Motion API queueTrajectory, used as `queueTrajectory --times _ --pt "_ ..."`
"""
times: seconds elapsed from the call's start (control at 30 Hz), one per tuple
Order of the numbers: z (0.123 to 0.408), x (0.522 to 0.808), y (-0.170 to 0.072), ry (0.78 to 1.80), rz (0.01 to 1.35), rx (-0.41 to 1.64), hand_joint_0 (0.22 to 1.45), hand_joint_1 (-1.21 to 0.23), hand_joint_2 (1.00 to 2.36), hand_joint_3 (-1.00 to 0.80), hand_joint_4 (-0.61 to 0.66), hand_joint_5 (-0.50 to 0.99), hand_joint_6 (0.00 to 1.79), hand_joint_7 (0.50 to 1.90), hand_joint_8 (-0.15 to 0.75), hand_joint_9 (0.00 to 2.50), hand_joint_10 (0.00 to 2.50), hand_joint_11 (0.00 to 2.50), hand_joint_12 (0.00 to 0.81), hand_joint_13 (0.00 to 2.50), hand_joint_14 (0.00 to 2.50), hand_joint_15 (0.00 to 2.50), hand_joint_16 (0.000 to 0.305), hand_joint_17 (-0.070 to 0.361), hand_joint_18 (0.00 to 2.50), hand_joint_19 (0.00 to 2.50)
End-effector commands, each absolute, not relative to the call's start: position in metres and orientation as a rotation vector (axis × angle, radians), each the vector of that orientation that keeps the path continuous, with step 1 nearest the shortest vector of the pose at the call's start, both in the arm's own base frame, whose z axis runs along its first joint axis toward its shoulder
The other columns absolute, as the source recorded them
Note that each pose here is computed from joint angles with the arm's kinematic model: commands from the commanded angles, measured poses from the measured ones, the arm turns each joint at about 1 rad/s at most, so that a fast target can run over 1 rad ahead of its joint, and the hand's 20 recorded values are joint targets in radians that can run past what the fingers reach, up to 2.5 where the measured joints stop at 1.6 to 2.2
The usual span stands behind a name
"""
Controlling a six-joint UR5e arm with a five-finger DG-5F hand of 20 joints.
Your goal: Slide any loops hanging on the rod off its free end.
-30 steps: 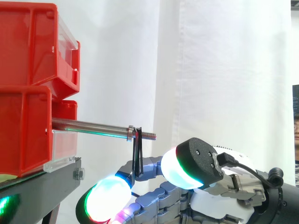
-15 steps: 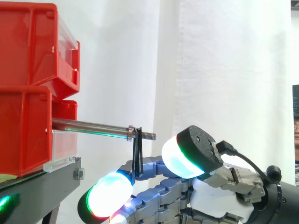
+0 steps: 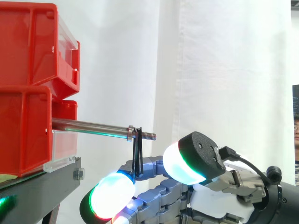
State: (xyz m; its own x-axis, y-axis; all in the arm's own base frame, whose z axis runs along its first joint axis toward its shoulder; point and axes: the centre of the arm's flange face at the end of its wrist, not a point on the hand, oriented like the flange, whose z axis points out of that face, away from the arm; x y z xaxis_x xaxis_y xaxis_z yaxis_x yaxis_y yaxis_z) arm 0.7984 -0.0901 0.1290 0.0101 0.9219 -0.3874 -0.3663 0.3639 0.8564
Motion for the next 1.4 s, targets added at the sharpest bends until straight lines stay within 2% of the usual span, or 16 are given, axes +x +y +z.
queueTrajectory --times 0.0,0.17,0.77,1.07,1.37 --pt "0.129 0.798 -0.09 1.14 1.117 0.625 0.6 -0.61 1.01 -0.42 0.32 -0.12 0.5 1.03 0.31 0.82 0.01 0.22 0.353 0.84 0.01 0.24 0.041 0.092 0.68 0.36" --pt "0.153 0.812 -0.092 1.101 1.122 0.601 0.59 -0.63 1.01 -0.41 0.3 -0.12 0.5 1.09 0.31 0.82 0.01 0.23 0.354 0.84 0.01 0.25 0.041 0.092 0.68 0.37" --pt "0.15 0.811 -0.092 1.121 1.103 0.61 0.59 -0.63 1.01 -0.4 0.28 -0.11 0.5 1.14 0.312 0.82 0.01 0.25 0.355 0.84 0.01 0.25 0.041 0.092 0.68 0.37" --pt "0.141 0.806 -0.097 1.134 1.096 0.616 0.61 -0.72 1.01 -0.42 0.27 -0.12 0.5 1.16 0.312 0.82 0.01 0.26 0.354 0.85 0.01 0.25 0.041 0.093 0.69 0.38" --pt "0.143 0.806 -0.097 1.129 1.096 0.612 0.62 -0.75 1.01 -0.38 0.23 -0.11 0.5 1.29 0.31 0.83 0.01 0.29 0.356 0.87 0.01 0.28 0.042 0.096 0.72 0.39"
